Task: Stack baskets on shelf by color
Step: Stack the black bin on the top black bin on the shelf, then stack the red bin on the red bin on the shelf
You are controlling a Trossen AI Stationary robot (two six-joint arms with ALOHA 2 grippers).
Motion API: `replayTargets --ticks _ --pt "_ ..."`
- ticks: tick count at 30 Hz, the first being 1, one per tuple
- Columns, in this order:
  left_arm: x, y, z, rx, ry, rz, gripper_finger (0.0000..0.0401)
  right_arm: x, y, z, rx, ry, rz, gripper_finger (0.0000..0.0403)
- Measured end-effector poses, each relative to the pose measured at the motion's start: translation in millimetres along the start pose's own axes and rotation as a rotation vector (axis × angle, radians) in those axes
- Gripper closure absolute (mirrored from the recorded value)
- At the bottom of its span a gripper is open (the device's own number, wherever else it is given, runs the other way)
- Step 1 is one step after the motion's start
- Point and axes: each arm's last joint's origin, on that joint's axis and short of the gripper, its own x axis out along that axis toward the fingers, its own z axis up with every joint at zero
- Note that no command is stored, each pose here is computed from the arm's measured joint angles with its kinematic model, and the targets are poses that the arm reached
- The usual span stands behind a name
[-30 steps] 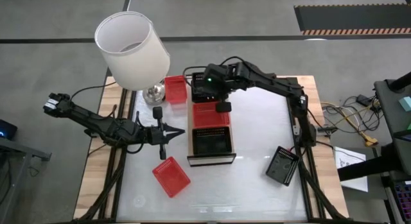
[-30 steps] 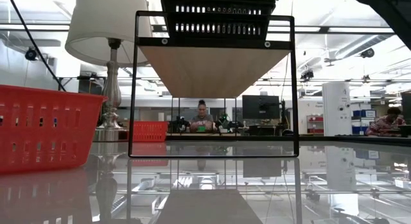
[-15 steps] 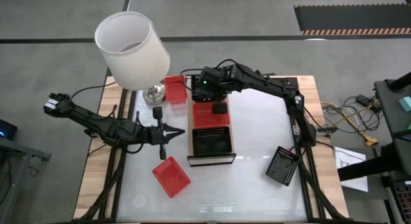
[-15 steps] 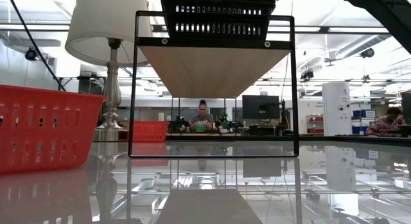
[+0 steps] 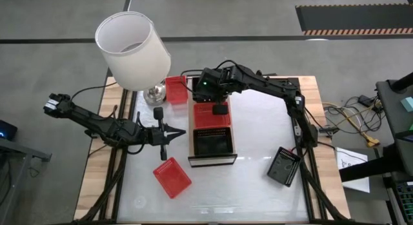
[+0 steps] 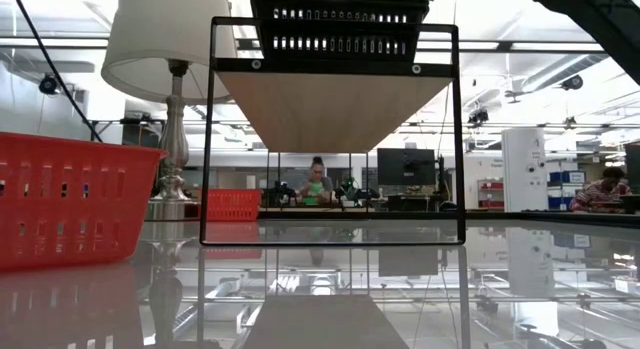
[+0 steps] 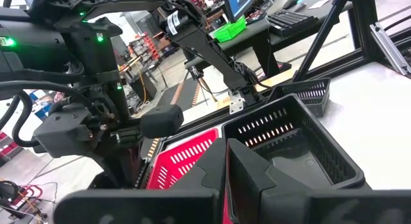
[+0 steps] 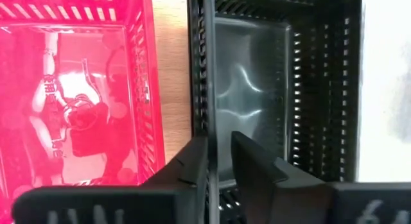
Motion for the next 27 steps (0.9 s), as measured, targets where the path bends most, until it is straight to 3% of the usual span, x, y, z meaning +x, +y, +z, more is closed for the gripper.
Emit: replayTargets --ticks 7,15,20,27 --pt "0 0 0 0.0 0.0 0.0 0.0401 -11 -2 -1 0.021 -0.023 -0.009 0.0288" --pt "0 0 0 -0.002 0.0 0.0 0.0401 -53 -3 -13 0.053 -0.093 -0.017 0.028" --pt "0 0 0 -0.011 0.0 0.0 0.0401 -80 4 -25 0.085 -0.17 0.168 0.0288" --pt "0 3 4 -0.018 -0.023 0.013 0.0401 -86 40 -35 -0.001 -0.207 0.252 0.032"
